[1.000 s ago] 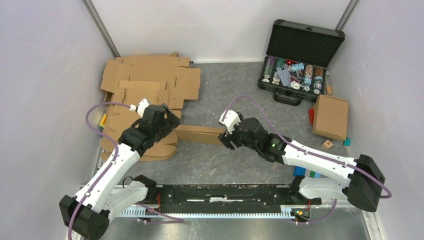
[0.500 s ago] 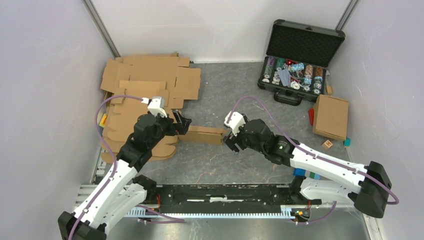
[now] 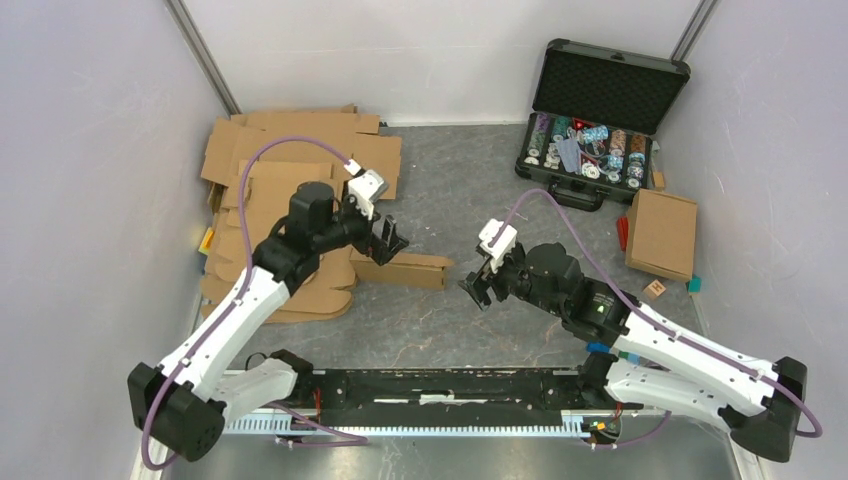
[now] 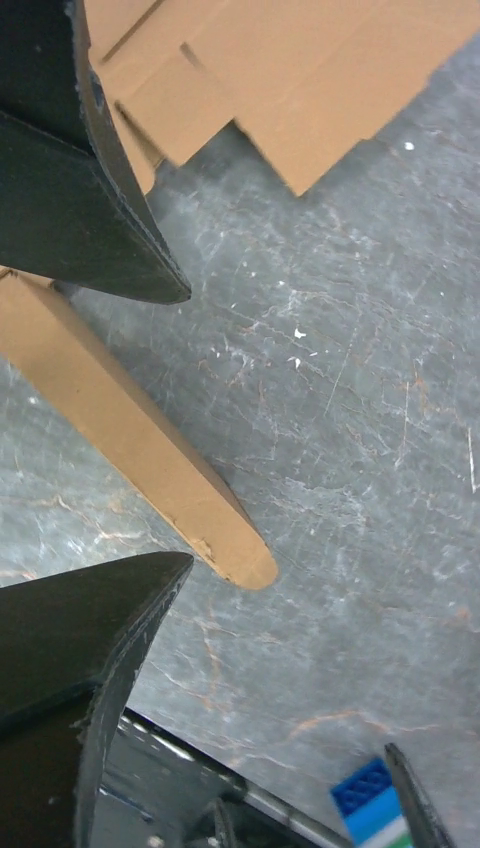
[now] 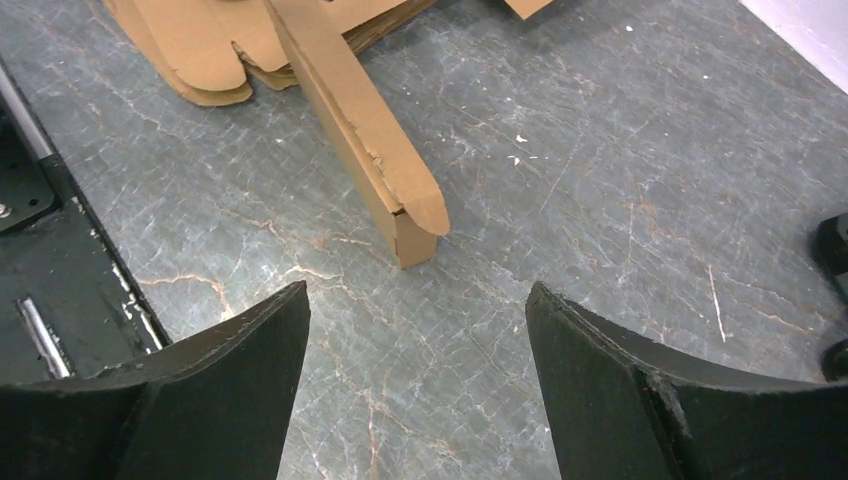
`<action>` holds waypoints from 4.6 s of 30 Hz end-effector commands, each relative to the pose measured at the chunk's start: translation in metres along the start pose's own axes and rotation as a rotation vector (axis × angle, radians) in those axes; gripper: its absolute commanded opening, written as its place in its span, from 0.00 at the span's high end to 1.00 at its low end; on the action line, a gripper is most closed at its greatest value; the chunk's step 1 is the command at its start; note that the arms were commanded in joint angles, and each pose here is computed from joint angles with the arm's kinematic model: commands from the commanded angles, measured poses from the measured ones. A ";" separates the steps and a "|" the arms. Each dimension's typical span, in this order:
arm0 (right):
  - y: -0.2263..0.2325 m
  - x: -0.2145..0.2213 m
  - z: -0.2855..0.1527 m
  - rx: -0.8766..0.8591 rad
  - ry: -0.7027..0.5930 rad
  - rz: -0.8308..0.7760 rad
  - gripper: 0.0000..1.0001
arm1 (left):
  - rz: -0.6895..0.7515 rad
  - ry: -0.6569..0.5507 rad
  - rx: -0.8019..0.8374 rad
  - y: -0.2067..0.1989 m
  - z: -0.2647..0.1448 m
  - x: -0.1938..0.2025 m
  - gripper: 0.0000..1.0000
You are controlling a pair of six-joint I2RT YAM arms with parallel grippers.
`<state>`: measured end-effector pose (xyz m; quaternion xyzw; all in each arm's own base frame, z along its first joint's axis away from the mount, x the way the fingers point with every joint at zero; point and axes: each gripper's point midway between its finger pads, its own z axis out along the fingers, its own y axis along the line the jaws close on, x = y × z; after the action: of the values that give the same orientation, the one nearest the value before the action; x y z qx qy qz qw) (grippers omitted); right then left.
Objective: Fold the paper box
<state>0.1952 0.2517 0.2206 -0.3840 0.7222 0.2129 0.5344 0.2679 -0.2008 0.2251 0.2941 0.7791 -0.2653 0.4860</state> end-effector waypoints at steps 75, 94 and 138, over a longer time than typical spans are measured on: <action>-0.024 0.031 -0.036 0.157 -0.104 0.139 0.17 | 0.432 0.345 0.251 -0.045 0.068 0.036 0.00; -0.024 0.009 -0.024 0.153 -0.085 0.141 0.16 | 0.300 -0.010 0.047 -0.005 0.040 0.070 0.00; -0.065 0.067 -0.009 0.313 0.062 -0.151 0.29 | 0.024 -0.058 0.222 -0.080 0.024 0.083 0.67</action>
<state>0.2320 0.1718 0.1497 -0.3960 0.7417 -0.0081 0.5413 0.2035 -0.2556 0.1378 0.3902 0.7168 -0.3337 0.4719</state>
